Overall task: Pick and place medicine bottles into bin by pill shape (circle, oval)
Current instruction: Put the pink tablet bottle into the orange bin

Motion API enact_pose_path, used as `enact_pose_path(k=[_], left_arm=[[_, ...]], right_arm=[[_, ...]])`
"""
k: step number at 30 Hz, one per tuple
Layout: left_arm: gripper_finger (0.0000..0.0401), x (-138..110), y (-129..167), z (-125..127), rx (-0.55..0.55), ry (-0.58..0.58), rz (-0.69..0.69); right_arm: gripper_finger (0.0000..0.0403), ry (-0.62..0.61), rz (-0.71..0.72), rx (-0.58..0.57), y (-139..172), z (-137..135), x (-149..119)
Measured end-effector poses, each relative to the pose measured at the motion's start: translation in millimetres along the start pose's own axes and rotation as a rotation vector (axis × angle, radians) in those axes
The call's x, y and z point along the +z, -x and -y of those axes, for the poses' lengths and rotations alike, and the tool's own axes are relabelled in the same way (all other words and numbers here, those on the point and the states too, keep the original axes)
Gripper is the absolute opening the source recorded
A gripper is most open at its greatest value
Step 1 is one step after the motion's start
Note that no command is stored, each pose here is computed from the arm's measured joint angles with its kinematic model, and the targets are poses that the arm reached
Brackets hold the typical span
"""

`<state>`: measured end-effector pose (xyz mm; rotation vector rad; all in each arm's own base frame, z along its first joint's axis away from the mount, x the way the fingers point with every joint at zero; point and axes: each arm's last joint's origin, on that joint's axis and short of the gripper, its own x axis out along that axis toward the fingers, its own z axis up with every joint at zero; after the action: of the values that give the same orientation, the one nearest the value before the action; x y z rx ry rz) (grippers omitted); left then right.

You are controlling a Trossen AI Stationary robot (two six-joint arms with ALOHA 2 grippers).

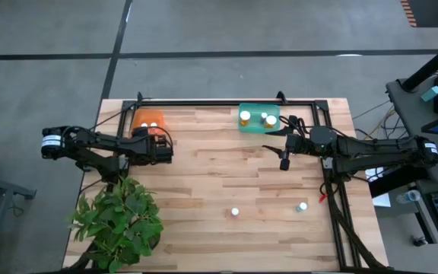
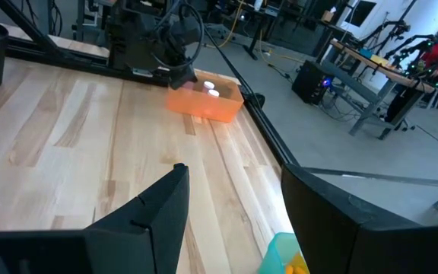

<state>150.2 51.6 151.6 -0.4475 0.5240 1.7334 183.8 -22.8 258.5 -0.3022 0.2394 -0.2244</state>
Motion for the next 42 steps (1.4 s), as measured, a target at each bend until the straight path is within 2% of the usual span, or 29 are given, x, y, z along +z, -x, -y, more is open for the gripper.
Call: enact_pose_path(k=[13, 25, 42], left_arm=[[0.0092, -10, -9, -7, 0.013, -0.004, 0.015], [0.0119, -10, -9, -8, 0.013, -0.004, 0.017], [0.0123, -11, -9, -8, 0.015, -0.002, 0.0]], right_arm=[[0.0198, 0.0, 0.0, 0.0, 0, 0, 0], [0.0198, 0.0, 0.0, 0.0, 0, 0, 0], [0.0199, -0.001, 0.0, 0.0, 0, 0, 0]])
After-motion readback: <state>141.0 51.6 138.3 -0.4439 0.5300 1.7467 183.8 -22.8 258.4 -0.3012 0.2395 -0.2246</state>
